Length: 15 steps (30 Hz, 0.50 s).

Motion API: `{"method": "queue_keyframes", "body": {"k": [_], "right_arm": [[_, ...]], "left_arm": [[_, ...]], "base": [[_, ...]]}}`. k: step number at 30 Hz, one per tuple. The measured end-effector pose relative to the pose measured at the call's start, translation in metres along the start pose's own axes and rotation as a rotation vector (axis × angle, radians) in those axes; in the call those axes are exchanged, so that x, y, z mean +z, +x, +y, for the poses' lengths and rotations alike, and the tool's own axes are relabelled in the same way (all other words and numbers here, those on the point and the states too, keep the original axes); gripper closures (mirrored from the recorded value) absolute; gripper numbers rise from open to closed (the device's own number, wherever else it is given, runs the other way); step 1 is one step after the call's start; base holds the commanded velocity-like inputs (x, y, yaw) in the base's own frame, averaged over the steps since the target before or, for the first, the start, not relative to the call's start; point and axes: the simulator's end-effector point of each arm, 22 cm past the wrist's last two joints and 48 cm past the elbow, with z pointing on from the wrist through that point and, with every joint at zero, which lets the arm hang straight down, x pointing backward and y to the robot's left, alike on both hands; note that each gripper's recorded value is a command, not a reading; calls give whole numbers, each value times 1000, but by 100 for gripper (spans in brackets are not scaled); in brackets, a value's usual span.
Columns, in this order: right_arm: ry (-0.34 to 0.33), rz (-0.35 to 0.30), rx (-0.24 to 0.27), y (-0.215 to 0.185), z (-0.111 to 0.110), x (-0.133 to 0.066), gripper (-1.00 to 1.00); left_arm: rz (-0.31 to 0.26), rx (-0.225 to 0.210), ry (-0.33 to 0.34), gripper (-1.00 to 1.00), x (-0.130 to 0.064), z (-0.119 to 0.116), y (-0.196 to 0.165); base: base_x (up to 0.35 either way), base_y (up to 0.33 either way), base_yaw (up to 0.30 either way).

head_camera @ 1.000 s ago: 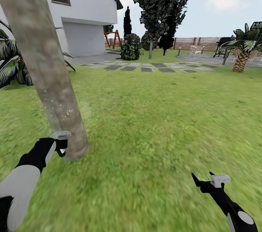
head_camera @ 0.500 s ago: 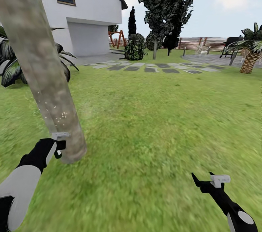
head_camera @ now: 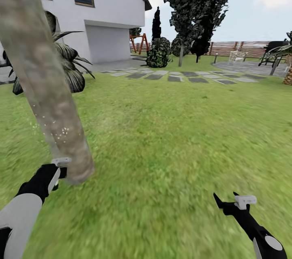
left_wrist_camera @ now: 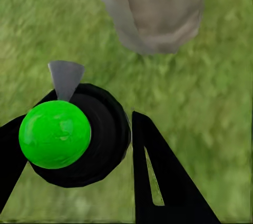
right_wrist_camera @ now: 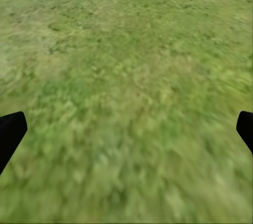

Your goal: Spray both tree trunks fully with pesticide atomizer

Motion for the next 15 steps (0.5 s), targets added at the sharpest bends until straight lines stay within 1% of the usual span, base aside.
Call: {"method": "queue_keyframes", "body": {"k": [3,4,7,13,15], "right_arm": [[-1,2,1,1,1,0,-100],[-2,2,1,1,1,0,-100],[-3,3,2,1,2,0,-100],[-3,5,3,2,2,0,-100],[-4,5,3,2,2,0,-100]], "left_arm": [[11,-36,4,100,2,5,10],[13,-42,10,100,2,2,11],[19,-45,18,100,2,-3,13],[33,-49,22,100,3,-4,19],[37,-69,36,100,3,-7,21]], "base": [[283,-204,24],[236,-219,146],[166,-249,239],[132,-268,276],[166,-269,278]]}}
